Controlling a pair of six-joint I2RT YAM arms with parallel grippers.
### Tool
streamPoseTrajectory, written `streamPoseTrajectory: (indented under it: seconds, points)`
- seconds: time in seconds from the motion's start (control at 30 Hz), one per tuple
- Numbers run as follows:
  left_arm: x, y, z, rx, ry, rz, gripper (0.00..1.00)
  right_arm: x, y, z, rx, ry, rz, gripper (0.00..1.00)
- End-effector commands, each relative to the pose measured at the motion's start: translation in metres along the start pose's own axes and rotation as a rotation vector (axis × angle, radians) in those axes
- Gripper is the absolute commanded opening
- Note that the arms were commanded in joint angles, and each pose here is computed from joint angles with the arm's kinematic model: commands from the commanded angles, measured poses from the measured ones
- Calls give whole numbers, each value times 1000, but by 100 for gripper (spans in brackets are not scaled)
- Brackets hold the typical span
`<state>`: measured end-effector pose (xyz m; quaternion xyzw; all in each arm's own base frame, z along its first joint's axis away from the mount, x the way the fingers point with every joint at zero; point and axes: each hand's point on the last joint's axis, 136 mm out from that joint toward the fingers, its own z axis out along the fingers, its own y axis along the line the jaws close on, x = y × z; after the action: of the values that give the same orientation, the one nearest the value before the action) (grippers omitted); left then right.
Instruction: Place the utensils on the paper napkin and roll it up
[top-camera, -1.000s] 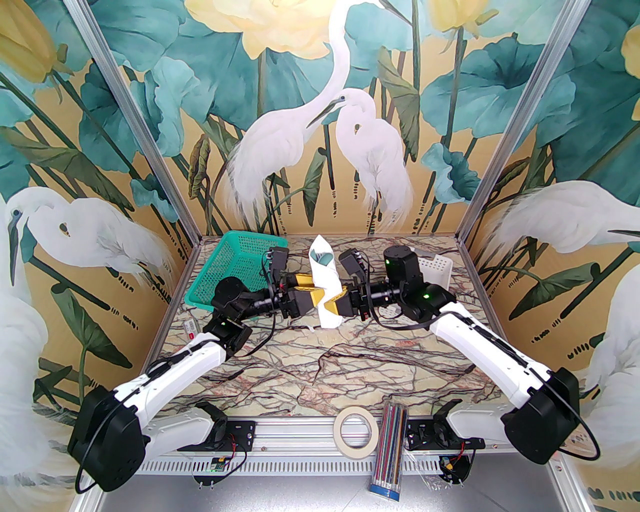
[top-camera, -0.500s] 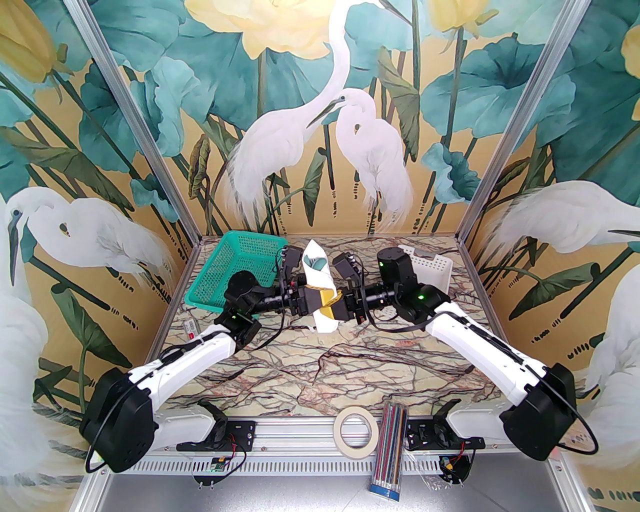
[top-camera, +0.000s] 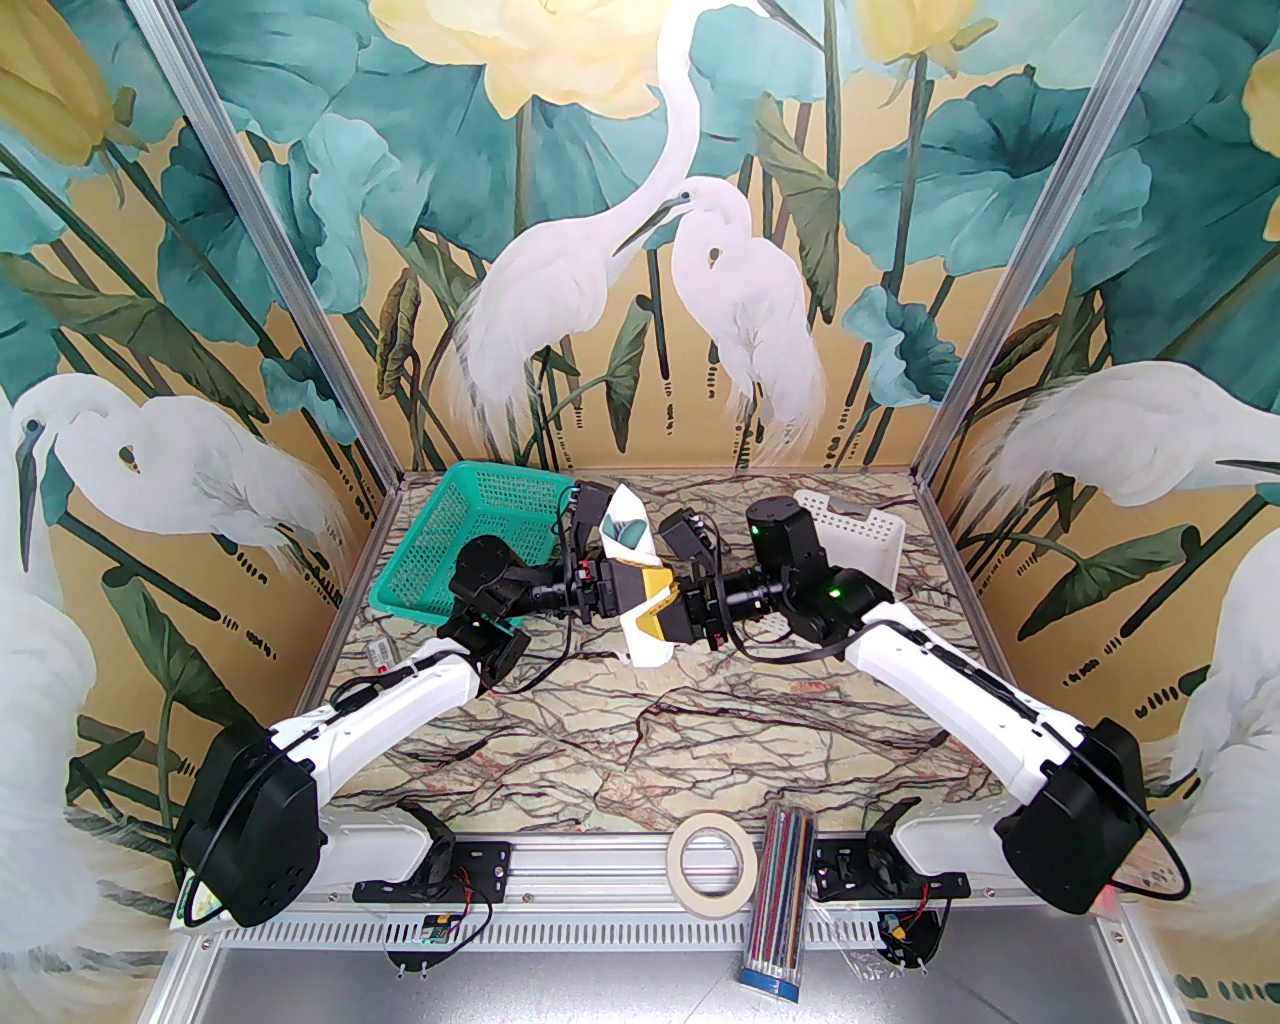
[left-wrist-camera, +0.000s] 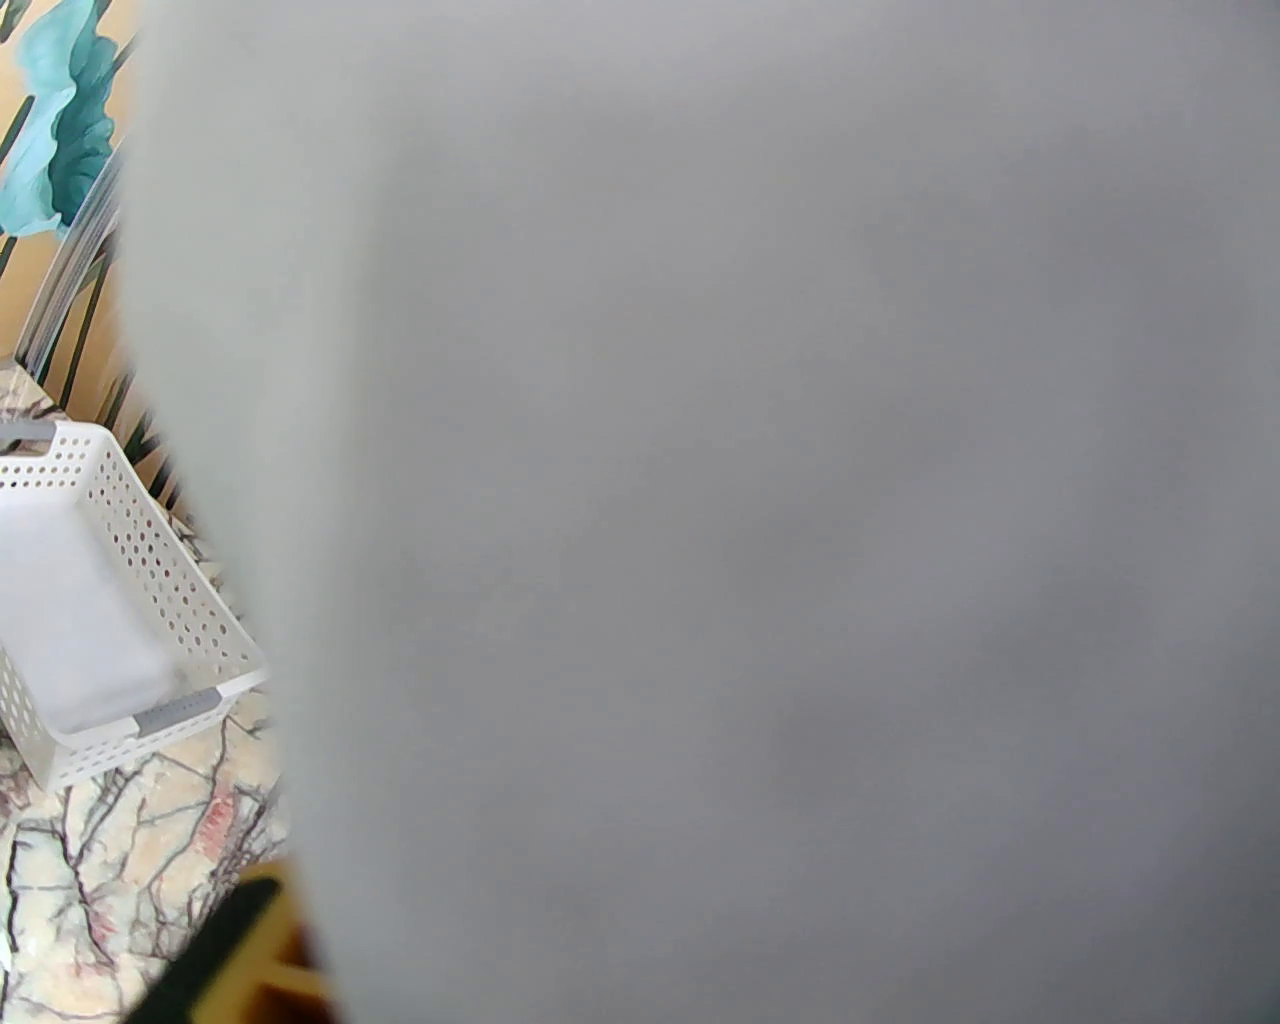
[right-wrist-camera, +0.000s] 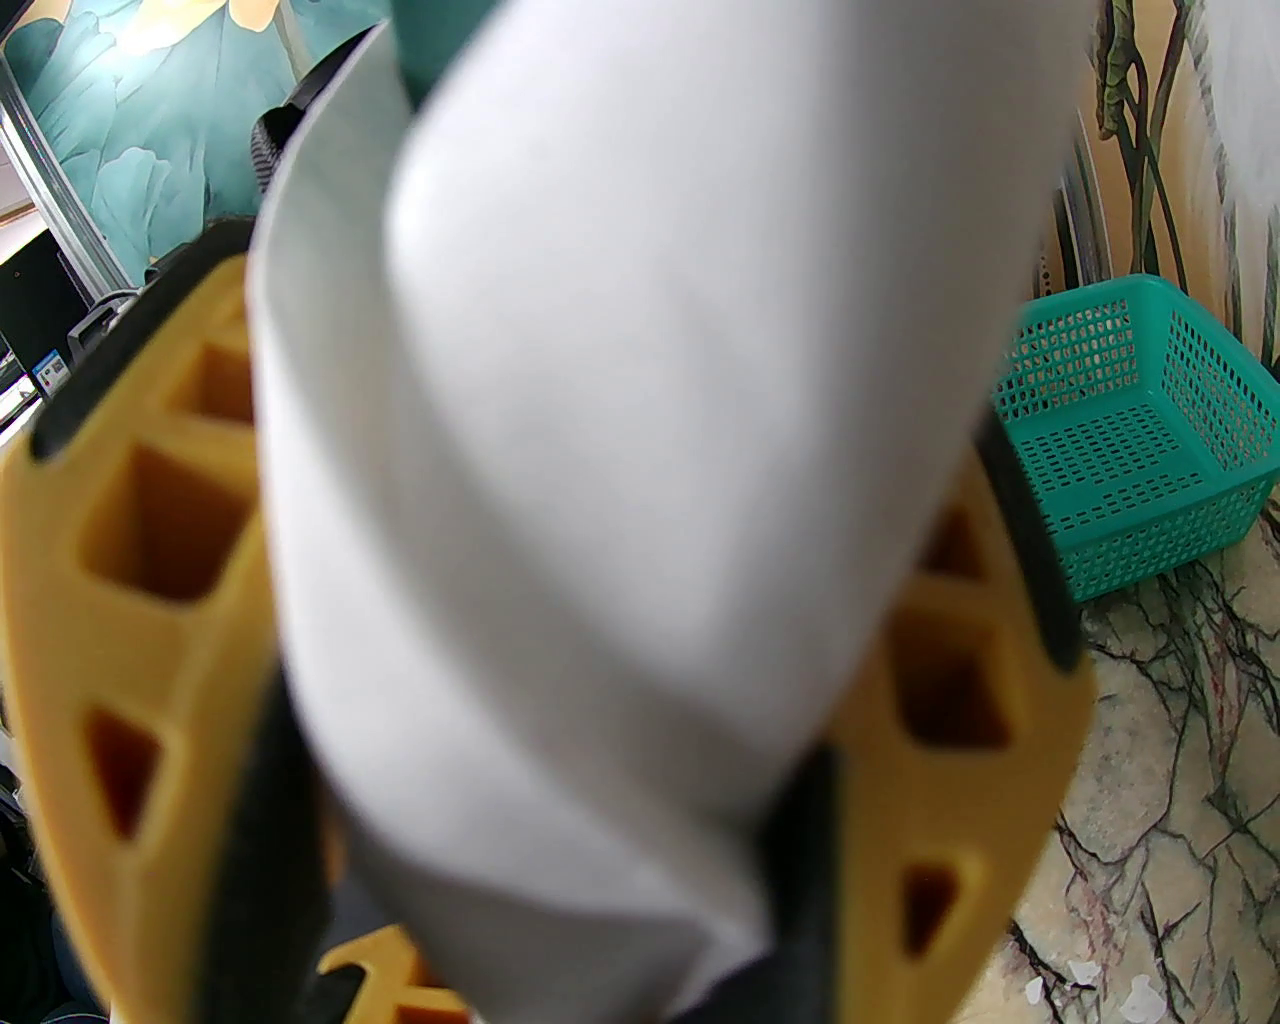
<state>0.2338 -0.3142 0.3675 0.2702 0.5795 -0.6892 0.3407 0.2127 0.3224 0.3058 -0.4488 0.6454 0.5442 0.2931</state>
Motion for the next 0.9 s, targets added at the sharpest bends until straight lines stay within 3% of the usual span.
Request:
streamPoseTrajectory:
  seconds: [0.0, 0.47, 0.87]
  points:
    - [1, -16, 1, 58, 27, 39, 26, -6, -2, -6, 52, -20, -22, 0]
    - [5, -23, -4, 46, 49, 63, 29, -6, -10, -17, 91, -51, -2, 0]
    - [10, -26, -7, 32, 67, 75, 22, -5, -13, -23, 116, -61, 6, 0]
